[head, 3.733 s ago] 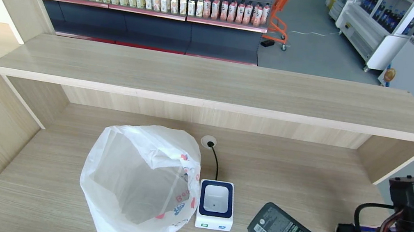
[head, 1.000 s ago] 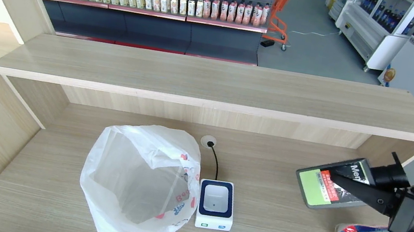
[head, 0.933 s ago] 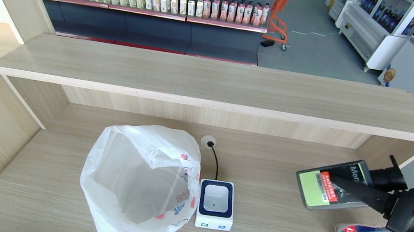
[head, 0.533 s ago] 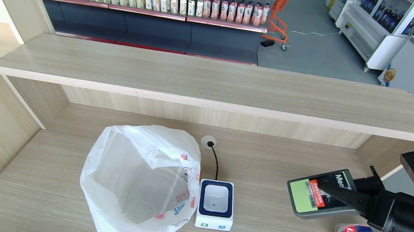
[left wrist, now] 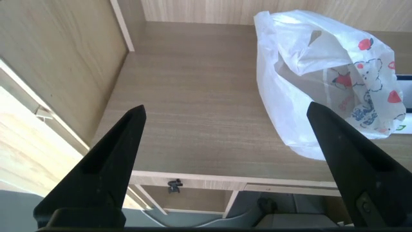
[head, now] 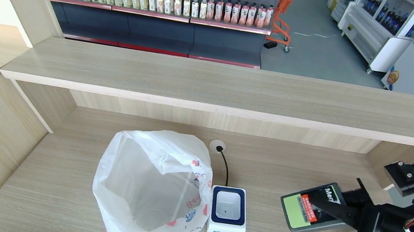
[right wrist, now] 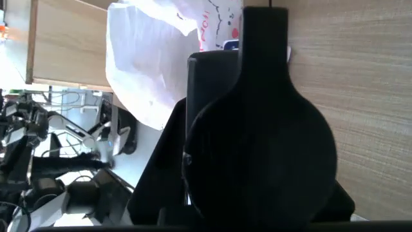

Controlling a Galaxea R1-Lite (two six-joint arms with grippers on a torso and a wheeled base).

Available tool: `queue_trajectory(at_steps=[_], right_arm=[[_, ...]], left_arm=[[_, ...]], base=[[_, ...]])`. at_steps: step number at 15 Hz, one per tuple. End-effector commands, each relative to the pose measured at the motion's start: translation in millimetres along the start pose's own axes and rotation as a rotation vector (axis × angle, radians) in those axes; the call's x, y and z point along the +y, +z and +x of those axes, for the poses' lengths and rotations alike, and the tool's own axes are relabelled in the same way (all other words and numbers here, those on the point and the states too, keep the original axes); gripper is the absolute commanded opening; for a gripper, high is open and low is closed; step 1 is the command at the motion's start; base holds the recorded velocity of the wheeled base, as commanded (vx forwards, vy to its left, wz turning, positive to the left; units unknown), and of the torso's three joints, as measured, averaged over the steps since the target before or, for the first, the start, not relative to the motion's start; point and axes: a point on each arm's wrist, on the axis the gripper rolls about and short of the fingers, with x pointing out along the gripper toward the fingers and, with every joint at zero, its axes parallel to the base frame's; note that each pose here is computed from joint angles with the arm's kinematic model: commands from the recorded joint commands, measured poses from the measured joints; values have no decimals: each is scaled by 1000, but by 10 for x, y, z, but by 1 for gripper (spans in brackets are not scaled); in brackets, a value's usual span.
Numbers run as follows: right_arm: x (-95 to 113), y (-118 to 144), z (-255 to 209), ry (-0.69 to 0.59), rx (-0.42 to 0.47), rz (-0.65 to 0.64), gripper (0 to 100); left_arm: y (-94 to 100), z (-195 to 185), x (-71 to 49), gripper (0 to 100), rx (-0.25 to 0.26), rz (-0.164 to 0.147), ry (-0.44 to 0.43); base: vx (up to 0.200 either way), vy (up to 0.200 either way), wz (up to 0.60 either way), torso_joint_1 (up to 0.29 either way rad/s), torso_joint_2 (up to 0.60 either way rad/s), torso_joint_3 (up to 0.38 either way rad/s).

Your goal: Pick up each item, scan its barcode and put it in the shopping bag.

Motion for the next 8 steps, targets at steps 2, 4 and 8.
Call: queue_trajectory(at_steps=[2,4,8], right_arm=[[-202,-113,240,-83,90,-22,0],[-287,-147,359,-98,132,-39,0],[-335,-234,618,-56,163,-56,0]], left_arm=[[-1,0,0,100,0,1,1],[-1,0,0,100,0,2,0],[-1,0,0,100,0,7,1]], base=[[0,0,0,0,0,0],[0,0,0,0,0,0],[0,0,0,0,0,0]])
